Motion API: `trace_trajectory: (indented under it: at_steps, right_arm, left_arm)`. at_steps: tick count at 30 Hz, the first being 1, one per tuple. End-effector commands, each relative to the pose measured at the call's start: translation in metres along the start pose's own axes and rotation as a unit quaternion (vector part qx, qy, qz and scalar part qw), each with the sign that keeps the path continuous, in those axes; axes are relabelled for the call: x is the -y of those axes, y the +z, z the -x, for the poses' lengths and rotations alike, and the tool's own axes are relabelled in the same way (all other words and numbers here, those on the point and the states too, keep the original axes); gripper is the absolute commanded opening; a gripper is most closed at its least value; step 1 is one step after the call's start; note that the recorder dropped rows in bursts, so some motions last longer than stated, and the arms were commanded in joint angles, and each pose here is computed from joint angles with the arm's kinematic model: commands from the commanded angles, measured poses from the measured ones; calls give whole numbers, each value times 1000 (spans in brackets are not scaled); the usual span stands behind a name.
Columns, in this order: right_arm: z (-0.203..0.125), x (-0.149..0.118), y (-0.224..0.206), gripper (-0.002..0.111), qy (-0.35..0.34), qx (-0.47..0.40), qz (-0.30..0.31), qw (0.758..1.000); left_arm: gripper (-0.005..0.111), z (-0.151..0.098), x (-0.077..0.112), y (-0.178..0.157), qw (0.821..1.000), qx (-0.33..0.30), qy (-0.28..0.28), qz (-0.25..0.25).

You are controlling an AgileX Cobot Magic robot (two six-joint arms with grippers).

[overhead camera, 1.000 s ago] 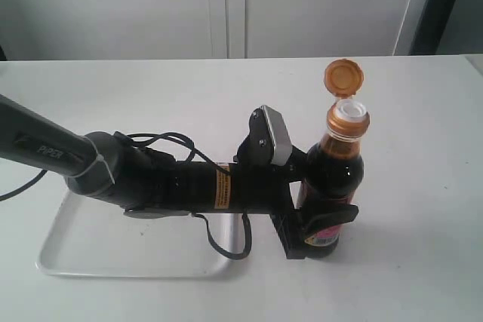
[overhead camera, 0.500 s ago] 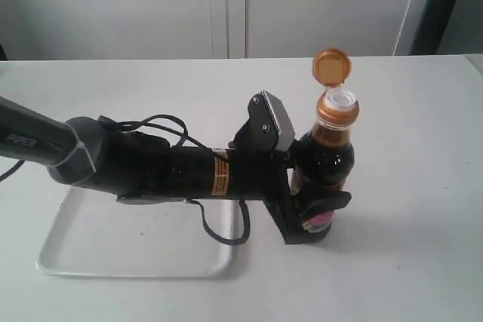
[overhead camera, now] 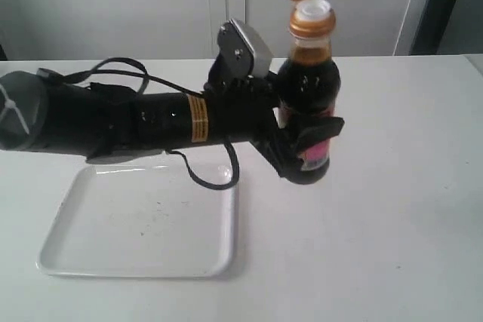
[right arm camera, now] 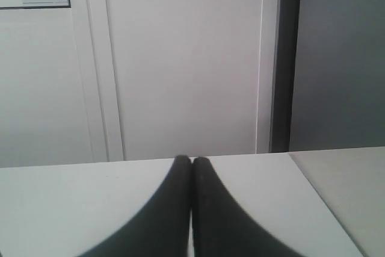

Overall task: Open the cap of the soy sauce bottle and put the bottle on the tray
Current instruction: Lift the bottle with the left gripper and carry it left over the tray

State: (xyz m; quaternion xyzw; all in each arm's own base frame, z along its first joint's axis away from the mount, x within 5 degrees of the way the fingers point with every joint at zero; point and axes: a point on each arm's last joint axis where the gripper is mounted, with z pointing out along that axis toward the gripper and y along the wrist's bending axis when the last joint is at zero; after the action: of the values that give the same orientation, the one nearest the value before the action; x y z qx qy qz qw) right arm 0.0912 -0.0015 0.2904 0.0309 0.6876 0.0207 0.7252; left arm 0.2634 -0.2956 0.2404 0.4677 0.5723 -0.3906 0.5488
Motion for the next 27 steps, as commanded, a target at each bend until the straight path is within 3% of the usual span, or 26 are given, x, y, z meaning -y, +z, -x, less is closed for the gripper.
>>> trace_trajectory:
  at_steps: [1, 16, 21, 27]
  right_arm:
    - [0, 1, 0, 0, 3, 5, -3, 1000]
    - [0, 1, 0, 0, 3, 5, -3, 1000]
    - [0, 1, 0, 0, 3, 5, -3, 1000]
    - [0, 1, 0, 0, 3, 5, -3, 1000]
  left_arm:
    - [0, 29, -21, -19, 997, 62, -19, 31]
    - [0, 8, -62, -64, 996, 7, -35, 78]
    - [0, 10, -63, -87, 995, 10, -19, 101]
    - [0, 3, -45, -101, 995, -4, -5, 98]
